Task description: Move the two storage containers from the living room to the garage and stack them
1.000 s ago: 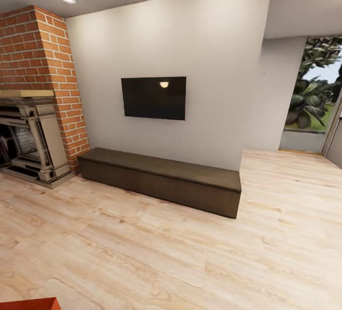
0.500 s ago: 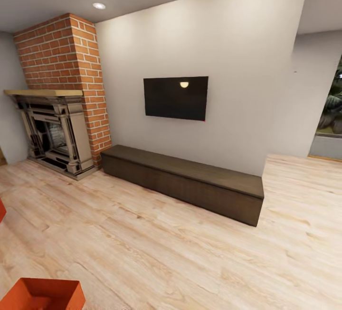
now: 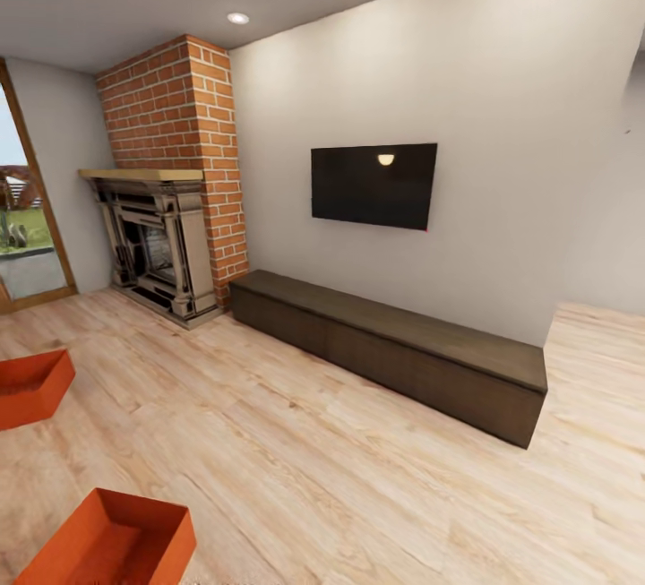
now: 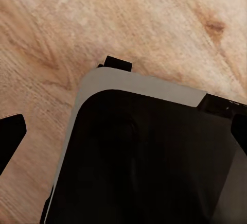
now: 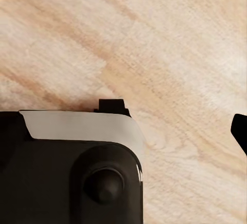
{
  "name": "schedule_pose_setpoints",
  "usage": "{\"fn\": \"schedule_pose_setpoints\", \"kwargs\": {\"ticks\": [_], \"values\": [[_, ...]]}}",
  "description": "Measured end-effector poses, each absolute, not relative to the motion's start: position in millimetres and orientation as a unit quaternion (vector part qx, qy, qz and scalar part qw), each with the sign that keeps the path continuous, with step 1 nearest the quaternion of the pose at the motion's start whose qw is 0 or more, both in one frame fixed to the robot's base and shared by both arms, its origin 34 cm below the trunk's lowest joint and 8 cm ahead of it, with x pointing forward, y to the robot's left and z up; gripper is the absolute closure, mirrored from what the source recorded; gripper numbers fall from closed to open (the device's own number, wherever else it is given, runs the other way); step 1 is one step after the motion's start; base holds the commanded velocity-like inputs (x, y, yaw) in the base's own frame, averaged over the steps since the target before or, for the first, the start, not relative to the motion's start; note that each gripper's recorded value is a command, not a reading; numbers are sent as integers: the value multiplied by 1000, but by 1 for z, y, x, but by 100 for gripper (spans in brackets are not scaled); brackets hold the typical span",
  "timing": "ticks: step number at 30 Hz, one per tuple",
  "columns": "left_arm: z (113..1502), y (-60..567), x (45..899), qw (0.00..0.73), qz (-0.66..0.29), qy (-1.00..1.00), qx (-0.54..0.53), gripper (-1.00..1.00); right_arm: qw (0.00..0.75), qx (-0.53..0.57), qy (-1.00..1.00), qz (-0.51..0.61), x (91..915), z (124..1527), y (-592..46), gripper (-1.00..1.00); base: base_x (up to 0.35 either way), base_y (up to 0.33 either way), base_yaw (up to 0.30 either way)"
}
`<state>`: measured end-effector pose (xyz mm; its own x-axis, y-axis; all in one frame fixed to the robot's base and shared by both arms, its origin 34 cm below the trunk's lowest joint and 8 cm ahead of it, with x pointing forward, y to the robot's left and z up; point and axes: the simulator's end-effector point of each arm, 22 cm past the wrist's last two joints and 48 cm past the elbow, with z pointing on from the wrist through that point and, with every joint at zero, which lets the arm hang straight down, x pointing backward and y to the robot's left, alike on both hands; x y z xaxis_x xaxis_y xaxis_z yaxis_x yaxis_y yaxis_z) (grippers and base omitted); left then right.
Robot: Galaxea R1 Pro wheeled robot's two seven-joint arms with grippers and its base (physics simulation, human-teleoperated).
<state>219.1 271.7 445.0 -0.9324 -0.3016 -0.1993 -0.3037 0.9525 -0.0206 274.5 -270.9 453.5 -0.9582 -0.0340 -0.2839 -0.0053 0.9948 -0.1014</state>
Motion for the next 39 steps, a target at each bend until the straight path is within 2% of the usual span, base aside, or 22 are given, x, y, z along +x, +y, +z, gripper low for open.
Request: {"fn": "schedule_pose_setpoints", "kwargs": {"ticks": [14, 39], "values": [[445, 271, 219, 100, 5, 983, -154, -100, 144, -10, 988, -50, 274, 453, -271, -100, 0, -20, 274], [445, 274, 218, 100, 6, 983, -154, -100, 144, -10, 988, -51, 275, 454, -272, -100, 29, -261, 274]]}}
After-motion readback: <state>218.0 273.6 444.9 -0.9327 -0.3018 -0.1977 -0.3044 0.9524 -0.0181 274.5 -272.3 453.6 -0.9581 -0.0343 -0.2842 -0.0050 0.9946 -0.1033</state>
